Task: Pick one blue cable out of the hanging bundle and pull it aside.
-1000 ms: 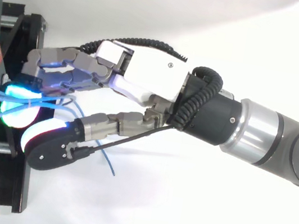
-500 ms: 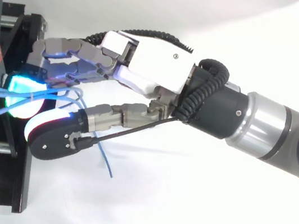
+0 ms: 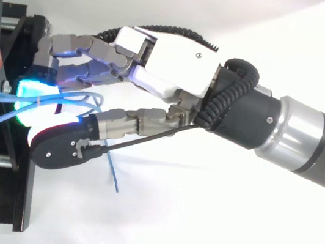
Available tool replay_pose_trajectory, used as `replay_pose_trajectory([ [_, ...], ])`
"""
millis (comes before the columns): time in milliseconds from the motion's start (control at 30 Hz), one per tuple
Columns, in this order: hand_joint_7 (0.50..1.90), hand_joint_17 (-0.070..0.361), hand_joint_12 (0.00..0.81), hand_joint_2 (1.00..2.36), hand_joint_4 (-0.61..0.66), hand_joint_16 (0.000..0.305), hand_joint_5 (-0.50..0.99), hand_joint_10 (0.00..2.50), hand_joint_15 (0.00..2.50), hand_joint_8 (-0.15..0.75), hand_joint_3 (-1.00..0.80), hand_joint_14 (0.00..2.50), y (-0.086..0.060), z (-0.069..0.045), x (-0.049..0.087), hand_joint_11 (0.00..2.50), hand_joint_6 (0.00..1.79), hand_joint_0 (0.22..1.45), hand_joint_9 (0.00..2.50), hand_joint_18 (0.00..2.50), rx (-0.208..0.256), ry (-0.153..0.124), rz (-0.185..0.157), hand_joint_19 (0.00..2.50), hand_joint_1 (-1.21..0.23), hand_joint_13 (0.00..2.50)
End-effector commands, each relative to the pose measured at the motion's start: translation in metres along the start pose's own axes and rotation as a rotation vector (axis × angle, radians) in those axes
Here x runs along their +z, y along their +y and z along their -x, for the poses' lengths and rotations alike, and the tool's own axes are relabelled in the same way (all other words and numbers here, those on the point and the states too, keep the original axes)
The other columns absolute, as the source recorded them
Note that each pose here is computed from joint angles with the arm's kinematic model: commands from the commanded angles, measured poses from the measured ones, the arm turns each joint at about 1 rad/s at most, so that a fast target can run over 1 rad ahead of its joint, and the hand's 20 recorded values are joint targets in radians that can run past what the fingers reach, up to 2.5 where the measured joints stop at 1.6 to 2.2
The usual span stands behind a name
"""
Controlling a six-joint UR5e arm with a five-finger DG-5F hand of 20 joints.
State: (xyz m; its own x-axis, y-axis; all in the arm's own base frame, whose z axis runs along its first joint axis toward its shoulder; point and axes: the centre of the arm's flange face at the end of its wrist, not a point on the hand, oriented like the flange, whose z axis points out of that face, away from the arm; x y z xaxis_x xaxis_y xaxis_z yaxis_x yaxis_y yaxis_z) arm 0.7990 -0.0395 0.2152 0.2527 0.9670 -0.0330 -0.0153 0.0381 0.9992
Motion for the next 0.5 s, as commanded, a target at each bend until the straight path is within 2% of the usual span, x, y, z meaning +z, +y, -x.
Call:
replay_pose_trajectory([
  [0,1.28,0.094,0.366,1.01,0.2,0.042,-0.11,0.01,0.24,0.259,-0.4,0.01,0.011,0.005,-0.005,0.25,0.61,0.59,0.67,0.42,-0.024,-0.002,-0.029,0.19,-0.67,0.6],
  [133,1.23,0.099,0.376,1.0,0.22,0.044,-0.11,0.01,0.24,0.263,-0.5,0.01,0.013,0.01,-0.007,0.26,0.62,0.53,0.68,0.43,-0.031,-0.005,-0.044,0.2,-0.64,0.6],
  [167,1.21,0.101,0.379,1.0,0.22,0.045,-0.11,0.01,0.24,0.27,-0.5,0.01,0.019,0.01,-0.007,0.26,0.63,0.52,0.68,0.43,-0.029,-0.006,-0.039,0.19,-0.61,0.6],
  [267,1.21,0.102,0.386,1.0,0.23,0.045,-0.11,0.01,0.24,0.274,-0.5,0.01,0.026,0.015,-0.007,0.26,0.62,0.52,0.7,0.44,-0.032,-0.011,-0.032,0.2,-0.57,0.62],
  [300,1.21,0.101,0.384,1.0,0.23,0.045,-0.11,0.01,0.24,0.27,-0.5,0.01,0.028,0.016,-0.008,0.26,0.62,0.53,0.7,0.44,-0.038,-0.012,-0.036,0.2,-0.56,0.62],
  [333,1.23,0.1,0.382,1.0,0.22,0.045,-0.1,0.01,0.24,0.27,-0.5,0.01,0.036,0.019,-0.01,0.27,0.62,0.53,0.7,0.44,-0.046,-0.013,-0.038,0.2,-0.55,0.62],
  [467,1.22,0.097,0.374,1.01,0.21,0.043,-0.11,0.01,0.24,0.265,-0.43,0.01,0.042,0.023,-0.012,0.27,0.65,0.58,0.7,0.44,-0.059,-0.015,-0.049,0.21,-0.57,0.62],
])
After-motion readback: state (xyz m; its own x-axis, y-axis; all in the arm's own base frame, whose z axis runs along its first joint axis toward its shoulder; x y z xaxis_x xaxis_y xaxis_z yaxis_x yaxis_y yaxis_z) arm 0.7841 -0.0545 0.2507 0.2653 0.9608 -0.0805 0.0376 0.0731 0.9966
